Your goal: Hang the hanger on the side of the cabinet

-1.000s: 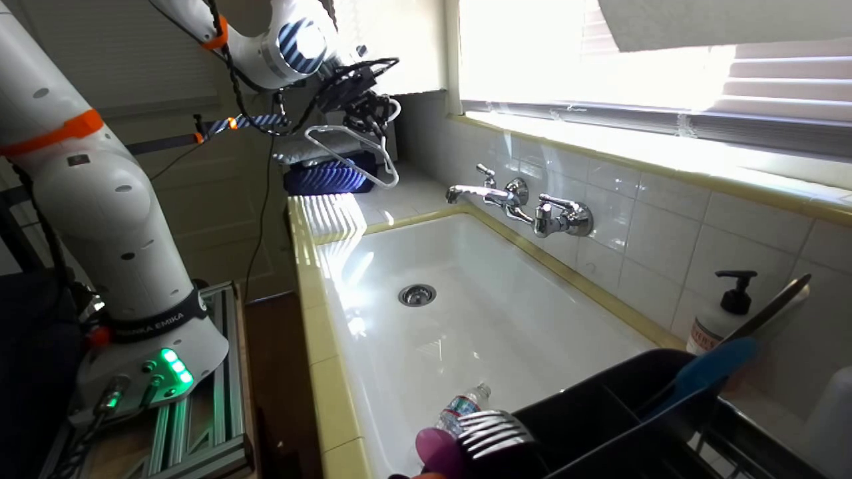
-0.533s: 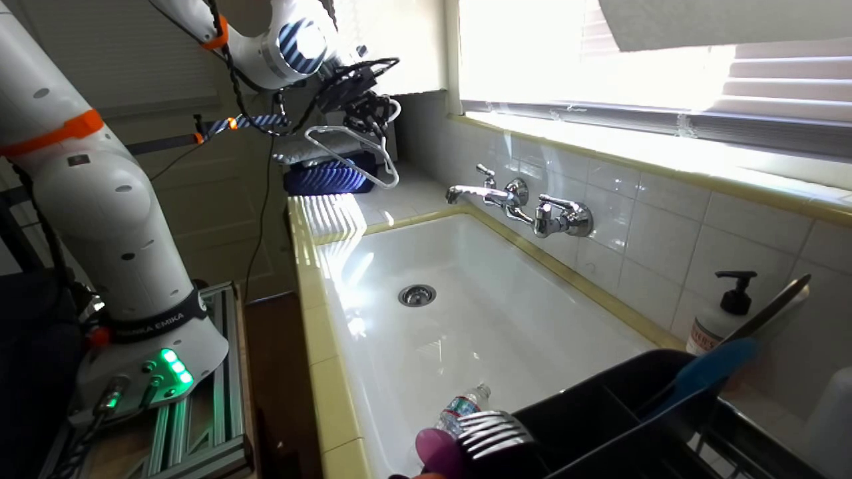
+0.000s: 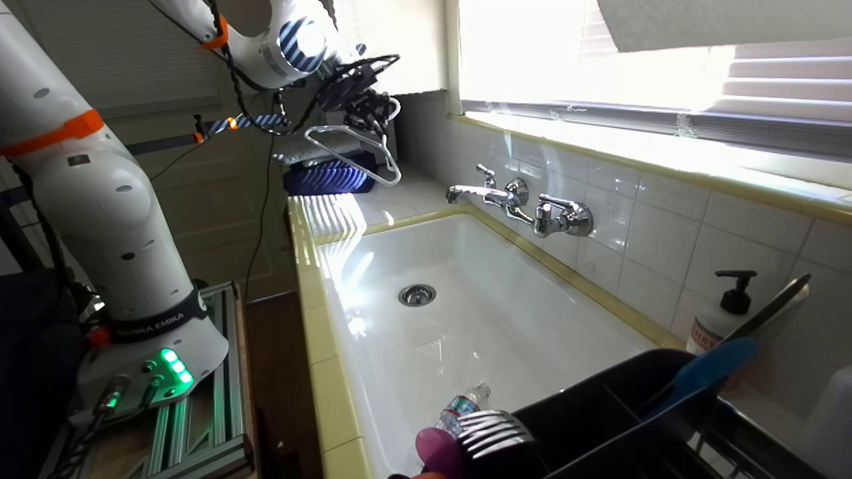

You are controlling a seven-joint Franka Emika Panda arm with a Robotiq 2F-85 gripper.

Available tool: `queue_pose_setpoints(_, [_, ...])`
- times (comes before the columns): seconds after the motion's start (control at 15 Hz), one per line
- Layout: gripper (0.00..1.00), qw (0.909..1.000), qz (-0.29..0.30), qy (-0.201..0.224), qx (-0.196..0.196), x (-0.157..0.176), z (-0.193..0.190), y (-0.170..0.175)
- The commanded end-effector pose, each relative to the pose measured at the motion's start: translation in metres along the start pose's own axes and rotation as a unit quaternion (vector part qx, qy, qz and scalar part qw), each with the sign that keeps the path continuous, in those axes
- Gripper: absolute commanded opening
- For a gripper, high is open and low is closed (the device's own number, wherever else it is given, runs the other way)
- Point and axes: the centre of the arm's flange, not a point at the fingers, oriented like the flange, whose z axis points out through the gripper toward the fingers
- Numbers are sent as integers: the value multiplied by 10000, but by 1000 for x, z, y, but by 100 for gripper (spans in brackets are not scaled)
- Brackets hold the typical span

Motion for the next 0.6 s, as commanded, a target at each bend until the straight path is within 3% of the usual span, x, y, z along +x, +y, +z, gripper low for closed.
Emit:
queue_pose_setpoints(0.0, [3, 9976, -619, 89, -305, 30, -22, 9])
queue_pose_setpoints(0.27, [3, 9883, -1343, 351, -627, 62, -46, 20])
queue_pose_setpoints(0.53, [3, 9788, -1774, 504, -887, 68, -67, 32])
